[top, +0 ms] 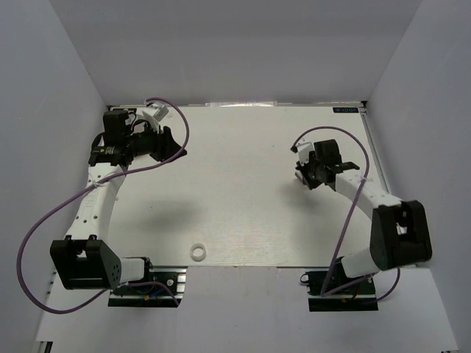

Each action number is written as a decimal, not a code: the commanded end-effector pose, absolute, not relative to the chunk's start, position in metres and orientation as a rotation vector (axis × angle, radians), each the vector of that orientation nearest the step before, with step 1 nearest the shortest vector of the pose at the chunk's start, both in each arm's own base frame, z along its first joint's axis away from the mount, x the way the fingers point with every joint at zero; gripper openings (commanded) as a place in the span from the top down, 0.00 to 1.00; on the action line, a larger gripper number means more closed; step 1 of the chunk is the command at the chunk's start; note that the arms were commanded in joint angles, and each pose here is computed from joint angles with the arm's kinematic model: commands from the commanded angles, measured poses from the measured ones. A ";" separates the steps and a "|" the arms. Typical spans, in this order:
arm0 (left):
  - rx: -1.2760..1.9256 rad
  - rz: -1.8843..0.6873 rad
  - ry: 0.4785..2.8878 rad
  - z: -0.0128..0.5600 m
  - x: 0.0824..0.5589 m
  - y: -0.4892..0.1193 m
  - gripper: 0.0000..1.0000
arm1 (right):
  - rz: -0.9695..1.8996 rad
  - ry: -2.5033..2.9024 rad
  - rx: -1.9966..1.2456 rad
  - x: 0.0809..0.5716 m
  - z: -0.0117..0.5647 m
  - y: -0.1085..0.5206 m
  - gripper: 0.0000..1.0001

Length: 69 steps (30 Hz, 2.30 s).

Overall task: Sort the stationery into containers
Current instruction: Pick up the stapler from the center of the board.

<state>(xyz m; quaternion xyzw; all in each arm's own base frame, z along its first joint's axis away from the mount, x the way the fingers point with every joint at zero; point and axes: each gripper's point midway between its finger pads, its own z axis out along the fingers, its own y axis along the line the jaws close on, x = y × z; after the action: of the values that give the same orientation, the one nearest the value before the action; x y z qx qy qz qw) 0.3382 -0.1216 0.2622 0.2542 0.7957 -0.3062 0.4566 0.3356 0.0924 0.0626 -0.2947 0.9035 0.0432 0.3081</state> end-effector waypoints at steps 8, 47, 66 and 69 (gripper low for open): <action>0.648 -1.209 1.913 0.266 0.294 -0.172 0.46 | 0.084 1.515 -1.647 0.297 0.134 0.164 1.00; 0.993 -1.245 2.130 0.199 0.232 -0.253 0.28 | -0.175 0.505 -1.801 0.200 0.193 0.343 1.00; 1.029 -1.141 2.173 0.187 0.241 -0.261 0.38 | -0.165 0.491 -1.800 0.195 0.195 0.346 1.00; 1.034 -1.175 2.167 0.188 0.237 -0.263 0.46 | -0.171 0.495 -1.794 0.197 0.195 0.345 1.00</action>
<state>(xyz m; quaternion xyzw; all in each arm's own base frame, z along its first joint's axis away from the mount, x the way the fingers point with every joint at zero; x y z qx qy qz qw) 0.2364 -0.2586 0.1759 0.3636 0.8011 -0.4213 0.2201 0.1923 0.3334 0.1618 -0.8005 0.2188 -0.0674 0.5538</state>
